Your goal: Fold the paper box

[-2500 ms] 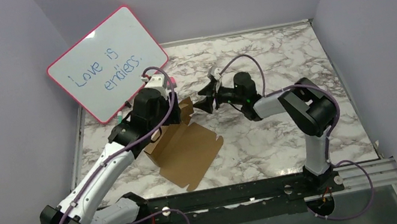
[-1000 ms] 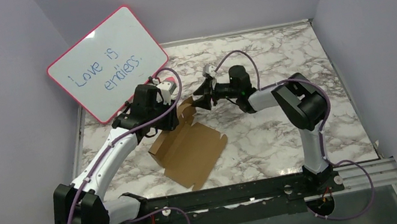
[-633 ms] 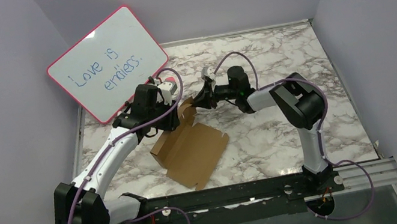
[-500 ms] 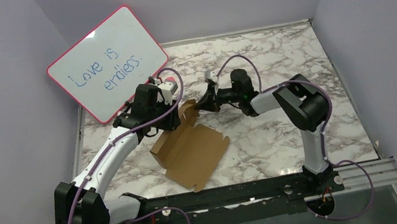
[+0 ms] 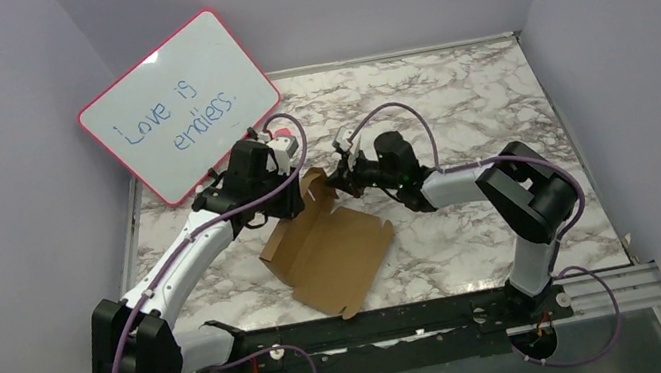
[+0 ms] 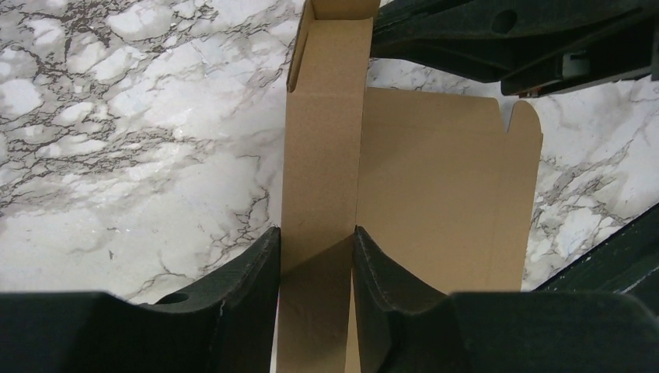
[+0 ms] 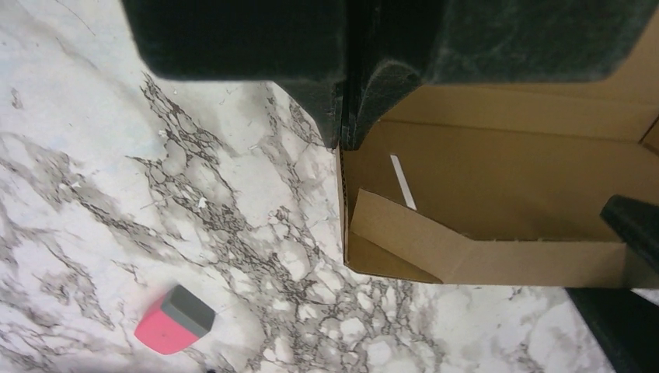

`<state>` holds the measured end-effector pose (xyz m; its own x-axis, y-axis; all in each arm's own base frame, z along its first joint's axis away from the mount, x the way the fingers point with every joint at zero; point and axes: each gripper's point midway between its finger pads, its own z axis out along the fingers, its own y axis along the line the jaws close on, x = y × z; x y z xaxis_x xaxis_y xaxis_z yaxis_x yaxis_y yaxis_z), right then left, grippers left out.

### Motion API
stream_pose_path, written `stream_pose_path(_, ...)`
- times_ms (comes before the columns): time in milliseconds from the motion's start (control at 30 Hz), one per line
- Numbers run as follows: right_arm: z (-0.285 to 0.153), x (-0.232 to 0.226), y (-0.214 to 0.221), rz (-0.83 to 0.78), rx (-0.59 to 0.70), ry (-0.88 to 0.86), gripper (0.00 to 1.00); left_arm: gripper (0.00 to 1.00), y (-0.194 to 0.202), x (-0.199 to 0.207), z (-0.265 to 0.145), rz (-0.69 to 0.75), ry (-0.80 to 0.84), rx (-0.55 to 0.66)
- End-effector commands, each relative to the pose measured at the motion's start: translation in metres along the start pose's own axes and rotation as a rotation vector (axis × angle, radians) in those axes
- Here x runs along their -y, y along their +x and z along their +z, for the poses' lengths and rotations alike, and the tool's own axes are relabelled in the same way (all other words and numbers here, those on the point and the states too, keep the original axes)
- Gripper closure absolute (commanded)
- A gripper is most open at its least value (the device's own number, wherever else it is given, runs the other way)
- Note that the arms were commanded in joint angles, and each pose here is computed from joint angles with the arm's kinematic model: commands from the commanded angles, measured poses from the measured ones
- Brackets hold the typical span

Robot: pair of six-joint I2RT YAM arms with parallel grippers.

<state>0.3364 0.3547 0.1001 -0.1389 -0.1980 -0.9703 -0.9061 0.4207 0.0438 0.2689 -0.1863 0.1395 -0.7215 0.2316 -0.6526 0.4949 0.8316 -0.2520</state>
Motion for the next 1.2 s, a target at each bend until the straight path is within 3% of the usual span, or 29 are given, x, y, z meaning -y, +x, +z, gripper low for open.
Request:
stream_pose_path(0,0.002,0.015,-0.016,-0.013,0.003,0.168,0.99,0.64,-0.02,0.006,-0.002,-0.001,-0.046,0.053)
stream_pose_path(200,-0.001,0.018,-0.029,0.035,0.074,0.229,0.98,0.64,-0.026,0.013,0.005,-0.015,-0.09,0.105)
stream_pose_path(467,-0.011,-0.002,-0.006,0.069,0.128,0.179,0.98,0.64,-0.031,0.019,0.009,0.031,-0.143,0.171)
stream_pose_path(800,-0.033,-0.016,0.005,0.092,0.158,0.164,0.98,0.64,-0.024,0.004,0.015,0.023,-0.242,0.159)
stream_pose_path(1167,-0.048,-0.018,-0.004,0.094,0.209,0.183,0.99,0.63,-0.039,0.019,0.008,0.08,-0.2,0.231)
